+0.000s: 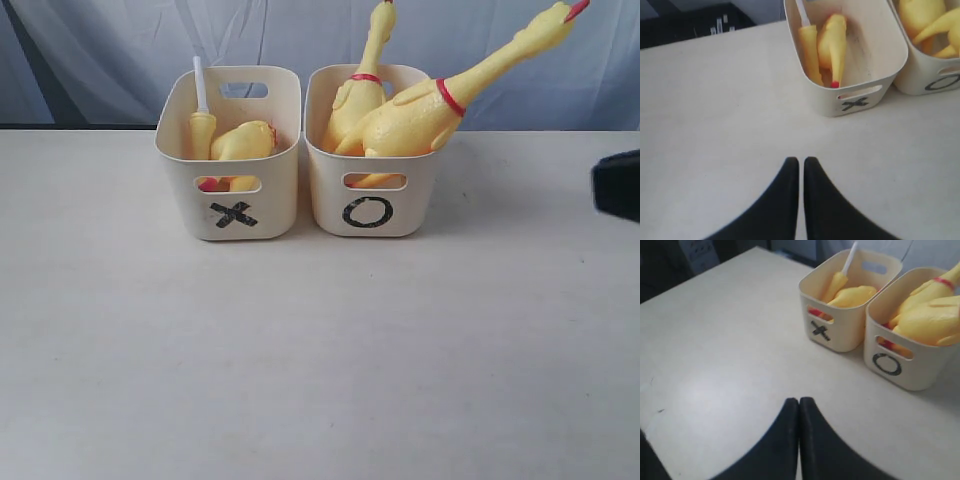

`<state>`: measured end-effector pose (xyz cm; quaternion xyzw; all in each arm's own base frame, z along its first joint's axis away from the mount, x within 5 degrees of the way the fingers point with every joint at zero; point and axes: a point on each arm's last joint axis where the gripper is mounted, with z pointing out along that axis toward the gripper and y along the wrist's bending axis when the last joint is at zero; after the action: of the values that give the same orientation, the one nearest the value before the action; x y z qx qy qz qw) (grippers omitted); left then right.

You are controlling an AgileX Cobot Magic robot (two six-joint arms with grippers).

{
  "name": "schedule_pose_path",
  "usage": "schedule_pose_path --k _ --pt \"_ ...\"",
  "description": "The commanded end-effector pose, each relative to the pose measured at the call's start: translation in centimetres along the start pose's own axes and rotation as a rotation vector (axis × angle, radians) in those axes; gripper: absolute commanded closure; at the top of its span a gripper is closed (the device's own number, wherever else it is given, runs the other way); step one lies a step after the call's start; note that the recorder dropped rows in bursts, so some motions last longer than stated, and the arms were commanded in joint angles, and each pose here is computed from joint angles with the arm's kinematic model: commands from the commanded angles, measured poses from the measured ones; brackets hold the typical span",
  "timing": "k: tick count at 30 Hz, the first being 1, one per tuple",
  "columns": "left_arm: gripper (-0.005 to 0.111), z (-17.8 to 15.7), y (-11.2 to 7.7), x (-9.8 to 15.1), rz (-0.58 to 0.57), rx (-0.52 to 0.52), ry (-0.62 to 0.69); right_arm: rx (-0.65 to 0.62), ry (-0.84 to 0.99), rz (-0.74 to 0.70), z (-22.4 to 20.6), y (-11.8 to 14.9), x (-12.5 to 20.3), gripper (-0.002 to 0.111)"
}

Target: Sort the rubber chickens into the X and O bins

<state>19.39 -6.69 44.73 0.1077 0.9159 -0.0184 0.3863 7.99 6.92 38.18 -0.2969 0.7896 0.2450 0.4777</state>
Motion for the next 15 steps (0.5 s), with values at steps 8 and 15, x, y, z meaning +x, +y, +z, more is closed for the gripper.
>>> schedule_pose_path --k 8,15 --pt "0.102 -12.1 3.4 4.9 -0.114 -0.041 -0.377 0.176 -0.205 -0.021 -4.8 1.8 0.9 0.108" --pt "0.102 -20.3 4.7 11.8 -0.237 -0.298 -0.635 0.183 -0.314 -0.083 -7.4 4.0 2.0 0.108"
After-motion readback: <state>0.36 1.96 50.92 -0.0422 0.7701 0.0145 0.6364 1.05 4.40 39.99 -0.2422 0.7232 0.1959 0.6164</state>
